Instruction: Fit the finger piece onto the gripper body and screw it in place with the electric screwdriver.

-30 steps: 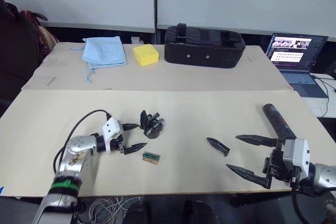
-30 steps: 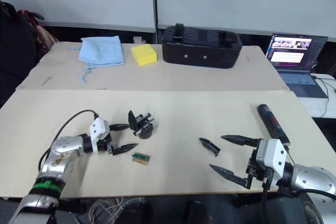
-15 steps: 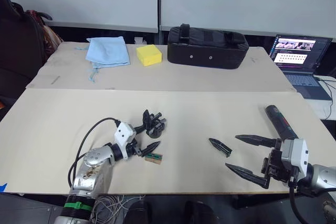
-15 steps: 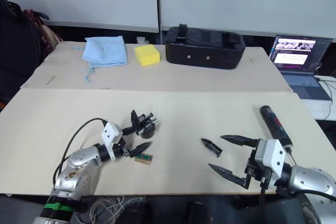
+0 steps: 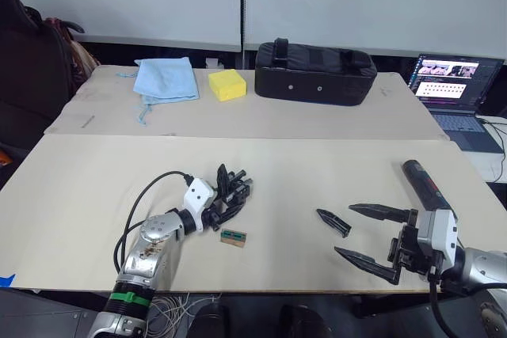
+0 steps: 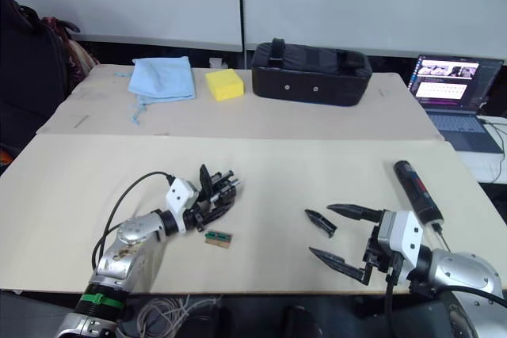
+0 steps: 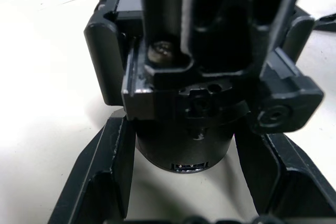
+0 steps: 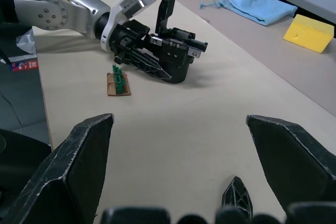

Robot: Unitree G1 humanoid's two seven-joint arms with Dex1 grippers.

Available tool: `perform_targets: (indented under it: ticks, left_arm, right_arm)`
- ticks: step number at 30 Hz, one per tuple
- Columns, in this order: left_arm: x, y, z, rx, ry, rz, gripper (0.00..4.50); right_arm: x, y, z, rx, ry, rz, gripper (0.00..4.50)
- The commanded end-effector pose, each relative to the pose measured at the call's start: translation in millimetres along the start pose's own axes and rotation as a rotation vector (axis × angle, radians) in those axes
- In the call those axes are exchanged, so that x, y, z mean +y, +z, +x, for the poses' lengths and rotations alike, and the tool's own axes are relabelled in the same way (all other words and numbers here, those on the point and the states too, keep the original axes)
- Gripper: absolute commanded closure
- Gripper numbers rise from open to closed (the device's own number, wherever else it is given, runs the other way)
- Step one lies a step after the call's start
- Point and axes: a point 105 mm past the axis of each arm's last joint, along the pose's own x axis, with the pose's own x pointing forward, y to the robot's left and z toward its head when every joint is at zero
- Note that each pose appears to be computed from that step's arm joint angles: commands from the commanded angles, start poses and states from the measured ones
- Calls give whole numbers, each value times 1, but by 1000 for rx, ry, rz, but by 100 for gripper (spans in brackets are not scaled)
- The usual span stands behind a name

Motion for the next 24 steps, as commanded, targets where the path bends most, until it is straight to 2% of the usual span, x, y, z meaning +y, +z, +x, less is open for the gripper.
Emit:
perform_targets:
  ticks: [1, 5, 9, 14, 18, 24]
  left_arm:
    - [1, 2, -2, 11, -21, 8, 224]
    - [10, 15, -8, -35, -50, 49, 224]
    - [26, 37, -18, -86, -175, 120, 224]
    - [37, 34, -22, -16, -371, 220, 224]
    - [48, 30, -14, 9, -379, 274, 224]
    - [42, 18, -11, 10, -443, 191, 224]
  right_arm:
    - [-1, 7, 0, -17, -14, -28, 0]
    - [-2, 6, 1, -17, -14, -28, 0]
    - [-1, 7, 1, -15, 2, -22, 0]
    - [16, 6, 0, 22, 131, 26, 0]
    - [14, 9, -1, 24, 131, 23, 0]
    - [12, 9, -4, 36, 104, 17, 0]
